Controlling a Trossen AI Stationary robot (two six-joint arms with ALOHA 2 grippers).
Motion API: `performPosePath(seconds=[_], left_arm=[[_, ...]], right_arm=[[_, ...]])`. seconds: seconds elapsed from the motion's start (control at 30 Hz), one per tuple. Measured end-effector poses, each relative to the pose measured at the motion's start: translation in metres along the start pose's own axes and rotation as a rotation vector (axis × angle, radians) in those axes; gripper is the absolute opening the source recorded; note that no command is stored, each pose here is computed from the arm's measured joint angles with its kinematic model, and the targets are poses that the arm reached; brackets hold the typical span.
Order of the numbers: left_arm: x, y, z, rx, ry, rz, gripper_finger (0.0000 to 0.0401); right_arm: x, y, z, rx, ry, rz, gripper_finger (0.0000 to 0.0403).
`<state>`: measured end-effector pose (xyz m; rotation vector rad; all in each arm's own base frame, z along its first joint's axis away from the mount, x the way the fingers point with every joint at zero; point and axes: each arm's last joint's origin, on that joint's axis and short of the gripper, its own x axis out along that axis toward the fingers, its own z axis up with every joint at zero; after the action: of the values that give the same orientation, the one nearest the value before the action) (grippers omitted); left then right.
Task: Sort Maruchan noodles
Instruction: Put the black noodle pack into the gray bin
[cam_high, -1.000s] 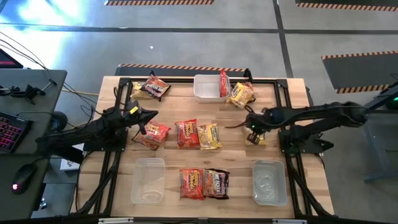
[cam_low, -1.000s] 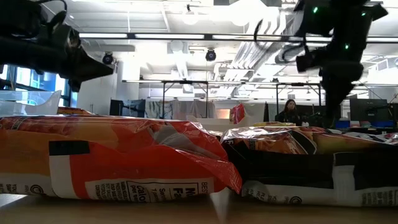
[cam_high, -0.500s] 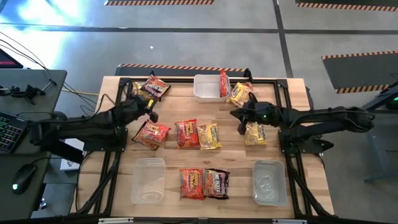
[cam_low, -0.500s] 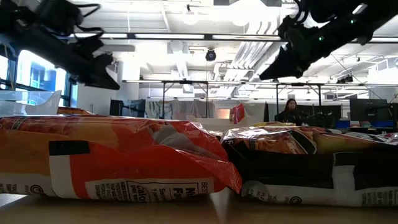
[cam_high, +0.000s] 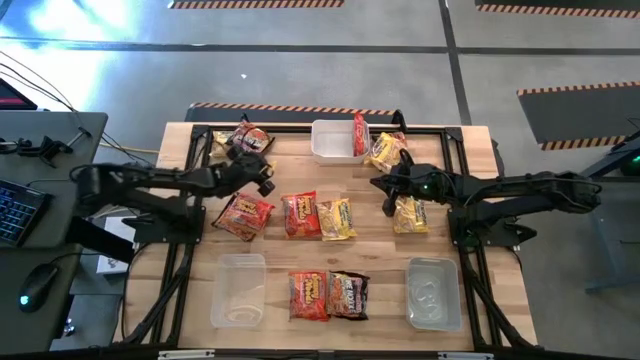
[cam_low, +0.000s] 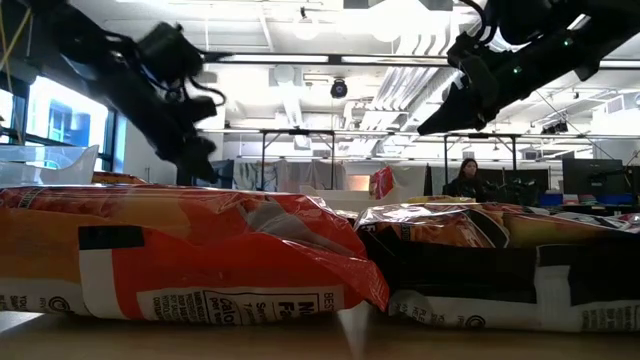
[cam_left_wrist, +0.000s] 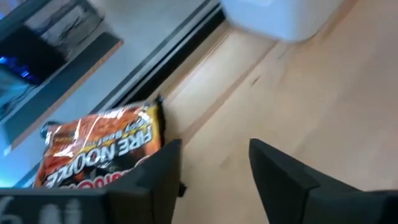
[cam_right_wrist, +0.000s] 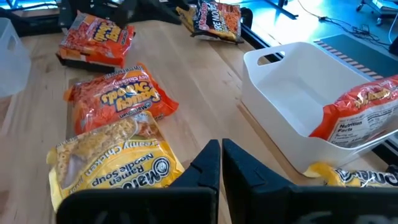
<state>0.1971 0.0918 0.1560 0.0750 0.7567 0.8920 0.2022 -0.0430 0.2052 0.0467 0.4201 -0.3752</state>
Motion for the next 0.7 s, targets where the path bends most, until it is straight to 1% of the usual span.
performPosePath(seconds=[0.13, 0.33, 0.43, 0.57, 0.63, 0.7], left_arm=[[0.018, 0.001, -0.004, 0.003, 0.08, 0.084, 0.02], [0.039, 0.008, -0.01, -0.009, 0.165, 0.204, 0.0206], [0.048, 0.01, -0.014, 0.004, 0.205, 0.21, 0.0207], [0.058, 0.009, -0.02, 0.066, 0.257, 0.193, 0.0206], [0.062, 0.01, -0.023, 0.083, 0.275, 0.195, 0.02], [0.064, 0.01, -0.025, 0.09, 0.288, 0.206, 0.0185]], right_arm=[[0.0, 0.0, 0.0, -0.005, 0.0, 0.0, 0.0], [0.0, 0.0, 0.0, -0.005, 0.0, 0.0, 0.0], [0.0, 0.0, 0.0, -0.005, 0.0, -0.001, 0.0], [0.0, 0.0, 0.0, -0.005, -0.002, -0.002, 0.0], [0.0, 0.0, 0.0, -0.004, -0.004, -0.002, 0.0], [0.0, 0.0, 0.001, -0.003, -0.009, -0.001, 0.0]])
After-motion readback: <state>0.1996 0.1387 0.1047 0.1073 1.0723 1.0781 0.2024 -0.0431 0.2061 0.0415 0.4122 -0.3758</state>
